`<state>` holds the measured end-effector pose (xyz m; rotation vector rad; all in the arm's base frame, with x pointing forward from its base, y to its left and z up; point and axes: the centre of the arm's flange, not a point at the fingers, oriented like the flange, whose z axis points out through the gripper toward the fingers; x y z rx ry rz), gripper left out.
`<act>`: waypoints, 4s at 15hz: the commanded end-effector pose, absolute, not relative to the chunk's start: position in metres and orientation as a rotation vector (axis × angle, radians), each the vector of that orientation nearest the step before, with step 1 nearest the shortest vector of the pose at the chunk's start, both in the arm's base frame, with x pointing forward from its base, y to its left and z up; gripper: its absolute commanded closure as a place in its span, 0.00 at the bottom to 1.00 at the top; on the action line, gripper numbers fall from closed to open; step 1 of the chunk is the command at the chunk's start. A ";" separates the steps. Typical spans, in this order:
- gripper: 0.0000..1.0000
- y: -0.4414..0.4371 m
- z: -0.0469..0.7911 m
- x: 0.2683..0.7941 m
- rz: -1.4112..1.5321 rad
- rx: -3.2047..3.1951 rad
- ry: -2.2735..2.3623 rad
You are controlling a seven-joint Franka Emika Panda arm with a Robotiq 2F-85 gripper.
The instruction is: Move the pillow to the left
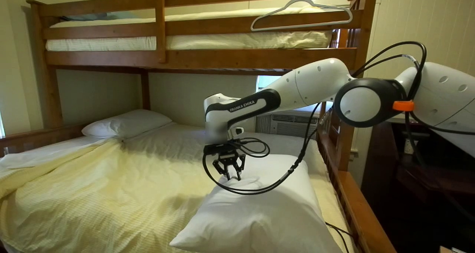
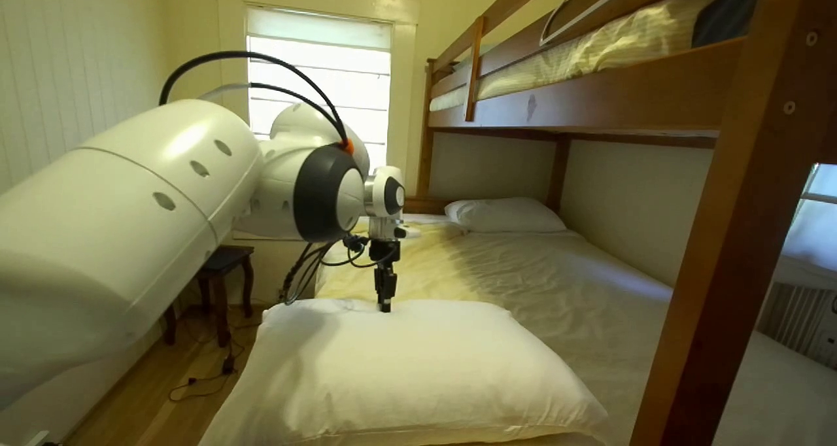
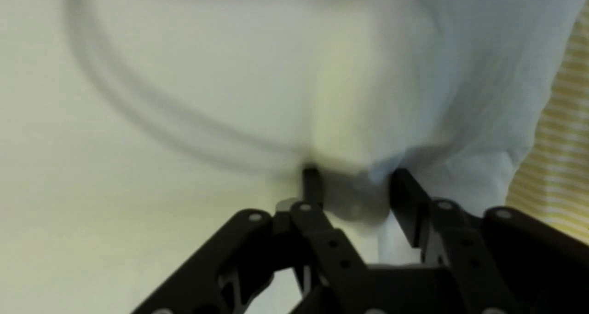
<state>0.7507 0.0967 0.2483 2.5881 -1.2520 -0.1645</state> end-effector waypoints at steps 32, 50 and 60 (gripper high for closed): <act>0.99 0.100 0.371 0.845 0.422 2.776 -1.219; 0.99 0.159 0.445 0.887 1.092 2.896 -0.779; 0.23 0.149 0.448 0.813 0.871 2.836 -1.089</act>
